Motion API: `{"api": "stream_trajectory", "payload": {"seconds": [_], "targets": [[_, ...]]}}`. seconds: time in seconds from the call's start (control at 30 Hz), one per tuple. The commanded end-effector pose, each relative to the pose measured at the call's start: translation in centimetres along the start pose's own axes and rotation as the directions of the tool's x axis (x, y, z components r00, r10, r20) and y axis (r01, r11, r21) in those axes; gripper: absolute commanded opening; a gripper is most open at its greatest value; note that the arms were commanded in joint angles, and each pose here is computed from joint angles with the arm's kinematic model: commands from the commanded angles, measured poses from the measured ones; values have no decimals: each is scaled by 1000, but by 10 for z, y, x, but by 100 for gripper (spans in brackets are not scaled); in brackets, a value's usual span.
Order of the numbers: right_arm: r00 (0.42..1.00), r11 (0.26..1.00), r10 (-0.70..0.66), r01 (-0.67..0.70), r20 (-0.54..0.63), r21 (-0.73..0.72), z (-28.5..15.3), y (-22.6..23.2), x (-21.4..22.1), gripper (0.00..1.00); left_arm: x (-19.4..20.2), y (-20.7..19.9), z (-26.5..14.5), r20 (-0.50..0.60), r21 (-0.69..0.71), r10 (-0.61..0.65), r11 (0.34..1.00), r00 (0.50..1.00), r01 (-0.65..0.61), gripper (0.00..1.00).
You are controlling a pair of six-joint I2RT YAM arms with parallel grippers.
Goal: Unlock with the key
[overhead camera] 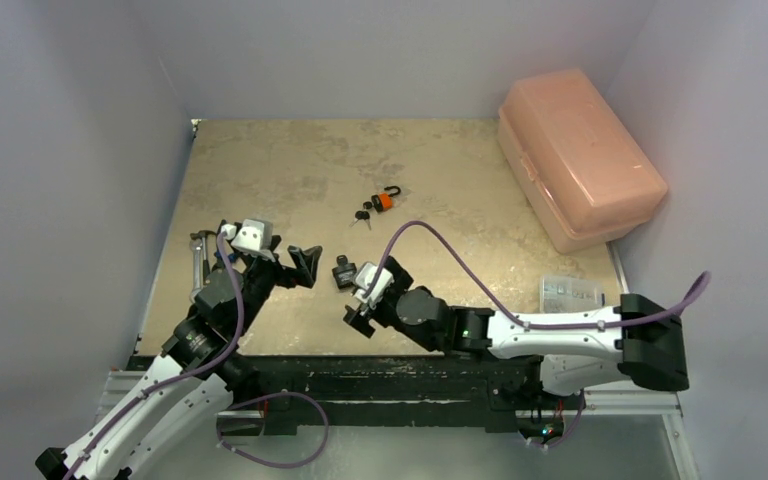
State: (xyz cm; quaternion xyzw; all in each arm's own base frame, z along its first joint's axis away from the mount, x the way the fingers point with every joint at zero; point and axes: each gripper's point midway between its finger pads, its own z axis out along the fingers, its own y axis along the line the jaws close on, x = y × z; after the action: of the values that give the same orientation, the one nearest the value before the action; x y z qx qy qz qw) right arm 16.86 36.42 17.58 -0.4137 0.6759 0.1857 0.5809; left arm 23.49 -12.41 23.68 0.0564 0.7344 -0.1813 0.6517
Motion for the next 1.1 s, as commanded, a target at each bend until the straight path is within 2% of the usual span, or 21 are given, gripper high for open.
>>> {"api": "stream_trajectory", "payload": {"seconds": [0.0, 0.13, 0.3, 0.4, 0.57, 0.67, 0.77, 1.0, 1.07], "targets": [[991, 989, 121, -125, 53, 76, -17, -21, -36, 93, -27, -2, -4, 64, 6, 12, 1000, 998, -12, 99], [965, 946, 225, -249, 134, 208, -43, -58, -60, 94, -27, -2, -5, 63, 7, 15, 1000, 998, -15, 99], [907, 890, 326, -390, 266, 236, -84, -91, -87, 99, -26, 1, -5, 55, -9, 18, 1000, 998, -17, 99], [830, 812, 431, -528, 354, 249, -112, -113, -94, 99, -24, 1, -4, 48, -11, 20, 1000, 999, -19, 99], [742, 758, 474, -618, 473, 210, -146, -134, -86, 99, -22, 1, -2, 31, -16, 26, 1000, 999, -25, 99], [679, 675, 529, -700, 508, 233, -156, -146, -73, 99, -20, 1, -1, 26, -17, 25, 1000, 999, -24, 99], [661, 631, 554, -730, 505, 263, -159, -150, -64, 99, -18, 1, 0, 19, -15, 26, 1000, 999, -26, 99], [672, 628, 567, -727, 477, 278, -152, -145, -60, 99, -18, 0, 0, 15, -12, 27, 1000, 1000, -27, 99], [680, 646, 564, -717, 469, 262, -146, -139, -61, 99, -18, 0, -1, 17, -12, 26, 1000, 1000, -26, 99]]}}
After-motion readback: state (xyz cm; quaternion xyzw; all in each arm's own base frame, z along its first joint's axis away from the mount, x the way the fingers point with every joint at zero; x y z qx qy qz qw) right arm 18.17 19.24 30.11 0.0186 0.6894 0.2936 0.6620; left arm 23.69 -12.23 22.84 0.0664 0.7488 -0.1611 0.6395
